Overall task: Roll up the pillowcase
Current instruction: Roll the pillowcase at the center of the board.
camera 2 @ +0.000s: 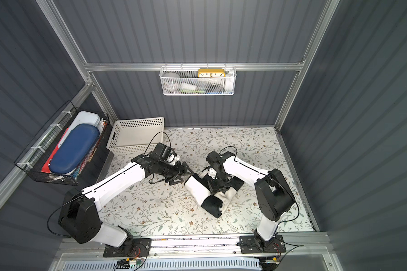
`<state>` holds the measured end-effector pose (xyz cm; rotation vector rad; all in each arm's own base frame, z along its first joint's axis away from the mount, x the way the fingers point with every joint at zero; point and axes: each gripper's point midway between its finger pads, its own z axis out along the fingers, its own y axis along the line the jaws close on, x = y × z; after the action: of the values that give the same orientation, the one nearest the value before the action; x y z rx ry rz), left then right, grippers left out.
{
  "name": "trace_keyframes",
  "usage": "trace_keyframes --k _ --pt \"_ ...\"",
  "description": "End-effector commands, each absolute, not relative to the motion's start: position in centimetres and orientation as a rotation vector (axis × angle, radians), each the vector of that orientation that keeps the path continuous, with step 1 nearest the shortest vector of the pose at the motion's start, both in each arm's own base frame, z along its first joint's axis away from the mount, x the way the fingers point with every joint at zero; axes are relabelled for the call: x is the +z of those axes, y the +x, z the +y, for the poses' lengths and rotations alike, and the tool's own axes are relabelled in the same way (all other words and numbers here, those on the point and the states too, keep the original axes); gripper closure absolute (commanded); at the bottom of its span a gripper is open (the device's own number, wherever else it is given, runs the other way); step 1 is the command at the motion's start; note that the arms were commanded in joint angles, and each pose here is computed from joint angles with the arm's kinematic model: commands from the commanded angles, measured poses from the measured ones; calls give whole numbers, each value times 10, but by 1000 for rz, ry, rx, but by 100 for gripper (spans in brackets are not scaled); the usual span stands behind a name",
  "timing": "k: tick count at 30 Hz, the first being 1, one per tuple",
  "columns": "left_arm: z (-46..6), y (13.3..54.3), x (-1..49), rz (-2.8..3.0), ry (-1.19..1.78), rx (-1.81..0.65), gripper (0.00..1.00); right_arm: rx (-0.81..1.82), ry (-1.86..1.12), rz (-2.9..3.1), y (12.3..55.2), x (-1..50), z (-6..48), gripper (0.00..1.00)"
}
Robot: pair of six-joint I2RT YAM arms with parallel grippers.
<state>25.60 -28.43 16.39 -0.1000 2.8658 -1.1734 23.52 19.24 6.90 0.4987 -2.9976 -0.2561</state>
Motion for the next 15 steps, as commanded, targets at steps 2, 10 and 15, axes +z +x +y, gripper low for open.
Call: trace_keyframes --k 2,10,15 --pt "-283 249 173 2850 -71 -1159 24 75 455 -3091 258 67 154 51" --pt "-324 253 156 2886 59 -1216 33 43 438 -3105 264 67 159 51" --pt "-339 265 146 2909 77 -1190 33 10 435 -3106 264 64 164 51"
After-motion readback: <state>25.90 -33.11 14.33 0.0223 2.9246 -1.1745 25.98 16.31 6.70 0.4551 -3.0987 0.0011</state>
